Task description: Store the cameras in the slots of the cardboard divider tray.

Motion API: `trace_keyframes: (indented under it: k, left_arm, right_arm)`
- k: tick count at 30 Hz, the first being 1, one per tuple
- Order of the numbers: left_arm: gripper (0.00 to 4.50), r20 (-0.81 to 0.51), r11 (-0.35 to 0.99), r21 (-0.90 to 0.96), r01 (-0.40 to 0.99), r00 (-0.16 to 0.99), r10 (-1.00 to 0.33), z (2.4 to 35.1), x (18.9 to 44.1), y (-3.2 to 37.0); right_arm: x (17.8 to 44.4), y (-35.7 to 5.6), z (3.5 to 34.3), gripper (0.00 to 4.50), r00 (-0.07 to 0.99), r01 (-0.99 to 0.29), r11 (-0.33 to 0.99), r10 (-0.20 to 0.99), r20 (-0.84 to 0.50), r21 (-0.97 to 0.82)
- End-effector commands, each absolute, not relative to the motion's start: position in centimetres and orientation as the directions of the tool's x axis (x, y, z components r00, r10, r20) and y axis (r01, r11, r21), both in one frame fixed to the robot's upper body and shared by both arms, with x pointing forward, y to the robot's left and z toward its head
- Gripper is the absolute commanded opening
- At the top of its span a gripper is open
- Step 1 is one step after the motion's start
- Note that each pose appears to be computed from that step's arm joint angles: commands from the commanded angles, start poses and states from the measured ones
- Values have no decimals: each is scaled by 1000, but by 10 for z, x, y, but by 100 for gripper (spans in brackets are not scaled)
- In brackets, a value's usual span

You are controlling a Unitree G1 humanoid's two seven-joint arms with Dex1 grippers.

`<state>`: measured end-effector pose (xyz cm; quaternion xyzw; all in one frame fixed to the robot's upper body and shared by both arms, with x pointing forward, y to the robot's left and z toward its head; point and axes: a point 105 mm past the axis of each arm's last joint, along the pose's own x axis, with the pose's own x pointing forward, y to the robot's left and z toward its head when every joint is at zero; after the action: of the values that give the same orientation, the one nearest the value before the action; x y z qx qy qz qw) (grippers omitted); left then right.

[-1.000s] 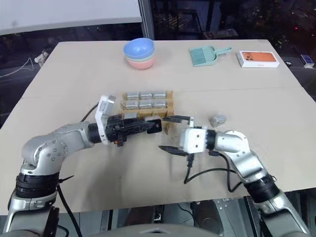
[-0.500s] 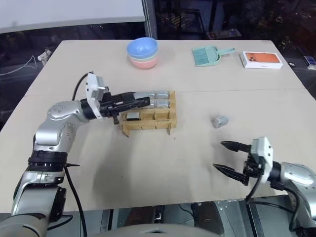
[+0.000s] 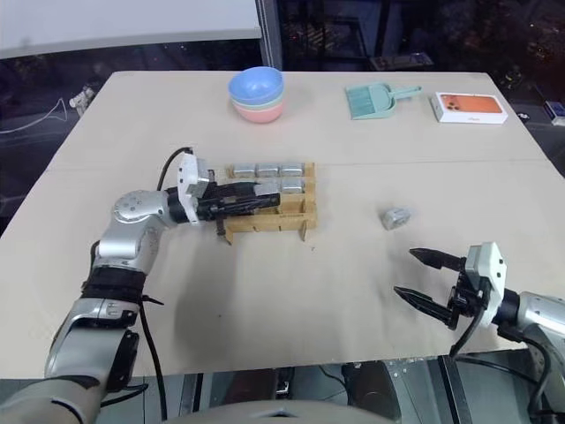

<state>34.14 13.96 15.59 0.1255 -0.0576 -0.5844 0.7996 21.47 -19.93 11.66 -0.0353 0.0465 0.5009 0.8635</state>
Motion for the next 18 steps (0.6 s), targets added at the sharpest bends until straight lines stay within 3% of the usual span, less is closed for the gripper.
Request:
trace_keyframes:
  k: [1,18]
  left_arm:
    - [74,-60,279,324,904,314,-948,163,346,143]
    - [74,-107,250,287,925,290,-951,154,350,160]
  right_arm:
    - [215,-198,131,413,499,-867,496,862,-92,-58]
    - [216,-195,134,413,499,-866,496,862,-91,-57]
